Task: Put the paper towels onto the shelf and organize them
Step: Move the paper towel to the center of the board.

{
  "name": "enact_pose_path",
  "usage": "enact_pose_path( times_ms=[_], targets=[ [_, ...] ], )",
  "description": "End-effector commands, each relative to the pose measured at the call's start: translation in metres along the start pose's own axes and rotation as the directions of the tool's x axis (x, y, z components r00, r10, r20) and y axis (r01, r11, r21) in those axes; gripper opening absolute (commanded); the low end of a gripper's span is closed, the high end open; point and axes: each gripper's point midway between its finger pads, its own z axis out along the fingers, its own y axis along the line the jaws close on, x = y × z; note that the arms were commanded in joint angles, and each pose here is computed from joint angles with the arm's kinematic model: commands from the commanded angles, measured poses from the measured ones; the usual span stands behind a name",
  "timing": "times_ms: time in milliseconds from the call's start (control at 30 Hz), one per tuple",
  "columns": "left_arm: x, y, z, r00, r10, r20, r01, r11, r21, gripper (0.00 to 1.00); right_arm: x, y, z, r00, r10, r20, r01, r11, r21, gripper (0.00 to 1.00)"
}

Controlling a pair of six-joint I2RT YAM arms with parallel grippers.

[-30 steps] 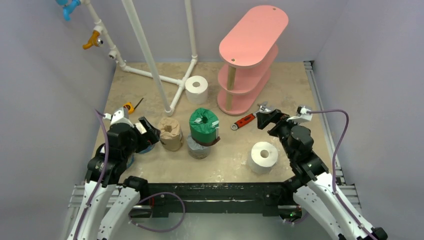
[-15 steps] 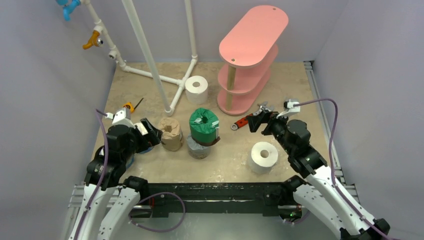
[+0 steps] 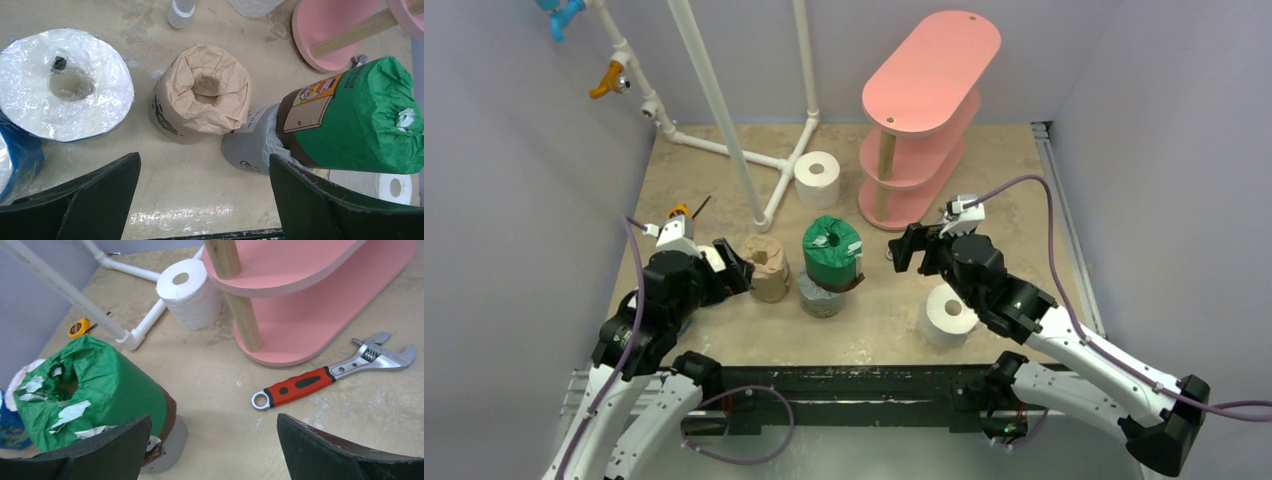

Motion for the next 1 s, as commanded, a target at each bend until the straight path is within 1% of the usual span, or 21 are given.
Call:
enact_pose_path(
  times_ms=[0, 67, 133, 200, 267, 367, 500, 567, 633, 700, 833, 967],
  targets=[
    [-0.008, -0.001, -0.005, 0.999, 0.043, 0.021, -0.042, 0.998, -0.046, 1.0, -0.023, -0.01, -0.001, 0.996, 0.061, 0.066, -0.069, 0.991, 0.115, 0.99],
    [-0.011, -0.008, -0.006, 0.997, 0.072, 0.023, -0.07, 0.996, -0.053, 1.0, -0.023, -0.009, -0.002, 0.99, 0.12, 0.069, -0.128, 0.985, 0.118, 0.99],
    [-0.017, -0.014, -0.008, 0.994, 0.102, 0.043, -0.098, 0.992, -0.075, 1.0, -0.022, 0.001, -0.004, 0.981, 0.181, 0.067, -0.185, 0.981, 0.058, 0.99],
    [-0.021, -0.024, -0.01, 0.991, 0.122, 0.058, -0.118, 0.991, -0.066, 1.0, -0.026, -0.001, -0.01, 0.97, 0.226, 0.09, -0.231, 0.971, 0.058, 0.99],
    [-0.02, -0.03, -0.011, 0.992, 0.111, 0.06, -0.109, 0.993, -0.048, 1.0, -0.03, 0.003, -0.017, 0.976, 0.194, 0.098, -0.196, 0.981, 0.013, 0.99],
    [-0.017, -0.033, -0.007, 0.994, 0.095, 0.054, -0.093, 0.995, -0.032, 1.0, -0.033, 0.003, -0.023, 0.981, 0.165, 0.103, -0.165, 0.986, -0.01, 0.99],
    [-0.009, -0.037, -0.004, 0.995, 0.092, 0.032, -0.092, 0.996, -0.004, 1.0, -0.032, 0.008, -0.024, 0.992, 0.113, 0.064, -0.112, 0.994, -0.018, 0.99],
    [-0.007, -0.038, -0.004, 0.996, 0.088, 0.031, -0.088, 0.996, 0.011, 1.0, -0.032, 0.017, -0.023, 0.996, 0.088, 0.033, -0.086, 0.995, -0.053, 0.99],
    [-0.007, -0.037, -0.006, 0.996, 0.08, 0.044, -0.081, 0.996, 0.028, 1.0, -0.032, 0.02, -0.023, 0.997, 0.079, 0.014, -0.079, 0.995, -0.058, 0.99],
    [-0.009, -0.034, -0.01, 0.995, 0.071, 0.067, -0.074, 0.997, 0.036, 1.0, -0.03, 0.018, -0.023, 0.995, 0.104, -0.012, -0.104, 0.994, -0.03, 0.99],
    [-0.009, -0.025, -0.013, 0.994, 0.063, 0.088, -0.065, 0.998, 0.025, 1.0, -0.017, -0.016, -0.027, 0.986, 0.144, -0.081, -0.125, 0.971, 0.204, 0.99],
    [-0.004, -0.02, -0.01, 0.995, 0.06, 0.079, -0.061, 0.998, 0.01, 1.0, -0.01, -0.035, -0.045, 0.974, 0.202, -0.107, -0.164, 0.943, 0.289, 0.99]
  ],
)
